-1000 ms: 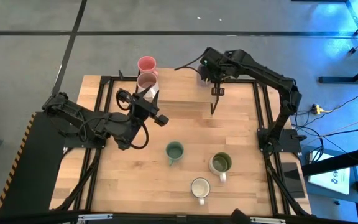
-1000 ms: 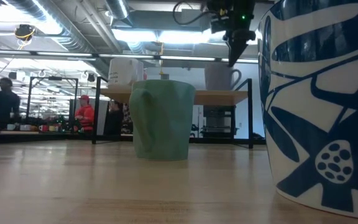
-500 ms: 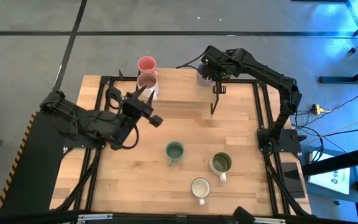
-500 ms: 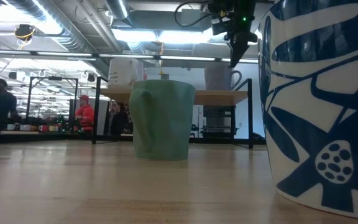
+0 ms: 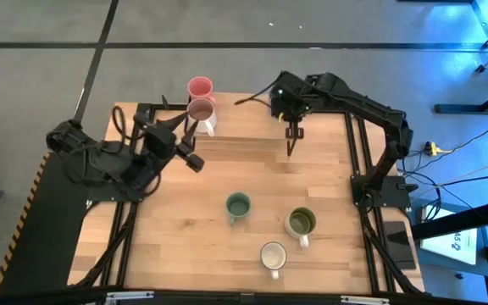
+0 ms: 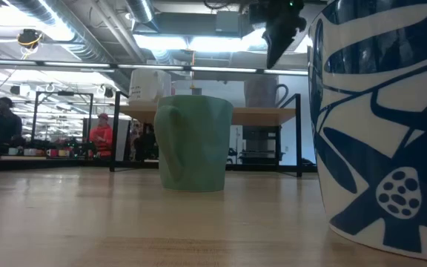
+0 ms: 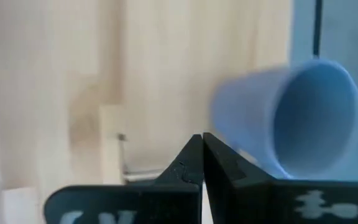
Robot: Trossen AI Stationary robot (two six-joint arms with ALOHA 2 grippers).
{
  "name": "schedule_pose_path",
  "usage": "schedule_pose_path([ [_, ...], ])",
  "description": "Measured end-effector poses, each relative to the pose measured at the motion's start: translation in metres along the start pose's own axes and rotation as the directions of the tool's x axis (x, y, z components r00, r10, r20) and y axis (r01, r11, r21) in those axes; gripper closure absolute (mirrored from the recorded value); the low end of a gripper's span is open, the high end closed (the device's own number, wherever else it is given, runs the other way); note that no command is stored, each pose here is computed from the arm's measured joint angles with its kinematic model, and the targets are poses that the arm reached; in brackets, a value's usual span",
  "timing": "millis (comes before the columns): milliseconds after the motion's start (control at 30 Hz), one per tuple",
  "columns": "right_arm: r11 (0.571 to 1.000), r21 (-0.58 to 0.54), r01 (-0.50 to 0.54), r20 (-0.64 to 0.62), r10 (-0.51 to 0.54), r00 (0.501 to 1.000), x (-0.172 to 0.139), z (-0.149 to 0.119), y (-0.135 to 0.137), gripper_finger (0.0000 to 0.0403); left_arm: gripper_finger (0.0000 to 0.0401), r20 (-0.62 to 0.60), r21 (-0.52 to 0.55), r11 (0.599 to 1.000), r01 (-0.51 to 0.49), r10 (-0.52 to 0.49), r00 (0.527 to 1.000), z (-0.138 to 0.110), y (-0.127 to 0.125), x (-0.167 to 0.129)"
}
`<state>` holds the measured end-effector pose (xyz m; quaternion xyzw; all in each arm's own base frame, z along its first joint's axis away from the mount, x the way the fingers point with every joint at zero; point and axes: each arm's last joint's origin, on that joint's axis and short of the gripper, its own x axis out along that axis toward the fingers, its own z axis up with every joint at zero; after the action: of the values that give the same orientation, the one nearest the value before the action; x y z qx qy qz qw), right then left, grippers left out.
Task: Place coffee mugs
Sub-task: Put the light green mug on the shelf
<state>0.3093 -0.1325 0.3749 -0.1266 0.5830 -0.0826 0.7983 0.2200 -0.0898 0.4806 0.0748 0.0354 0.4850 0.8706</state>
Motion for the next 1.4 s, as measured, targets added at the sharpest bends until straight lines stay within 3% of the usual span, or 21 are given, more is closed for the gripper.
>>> schedule_pose_path([
  [133,0.999,-0.041,-0.009,0.013,0.009,1.000,-0.002,0.008,0.016,0.0403,0.0270,0.024,-0.074,0.995,0.070,-0.068,0.997,0.006,0.012,-0.007],
  [267,1.000,-0.015,-0.026,-0.017,0.026,1.000,0.005,0.006,0.020,0.0403,0.0270,0.060,-0.140,0.977,0.160,-0.152,0.986,0.009,0.018,-0.013],
  [500,1.000,0.025,-0.002,-0.081,0.004,0.997,0.016,0.002,0.022,0.0403,0.0271,0.070,-0.185,0.960,0.212,-0.202,0.977,0.011,0.021,-0.024],
  [833,0.993,0.106,0.044,-0.145,-0.028,0.989,0.021,-0.013,0.001,0.0403,0.0271,0.088,-0.200,0.933,0.299,-0.287,0.954,0.011,0.020,-0.041],
  [967,0.991,0.131,-0.036,-0.051,0.043,0.998,0.015,-0.006,0.001,0.0403,0.0271,0.092,-0.209,0.923,0.324,-0.311,0.946,0.011,0.020,-0.047],
  [1133,0.993,0.113,-0.029,0.136,0.013,0.991,-0.010,0.017,0.008,0.0403,0.0271,0.101,-0.246,0.900,0.360,-0.346,0.933,0.013,0.024,-0.053],
  [1333,0.998,0.064,0.024,0.368,-0.046,0.929,-0.054,0.042,0.020,0.0403,0.0271,0.165,-0.319,0.798,0.512,-0.486,0.858,0.015,0.028,-0.058],
  [1400,0.999,0.028,0.027,0.394,-0.036,0.918,-0.069,0.043,0.027,0.0403,0.0271,0.152,-0.310,0.798,0.517,-0.496,0.855,0.011,0.025,-0.057],
])
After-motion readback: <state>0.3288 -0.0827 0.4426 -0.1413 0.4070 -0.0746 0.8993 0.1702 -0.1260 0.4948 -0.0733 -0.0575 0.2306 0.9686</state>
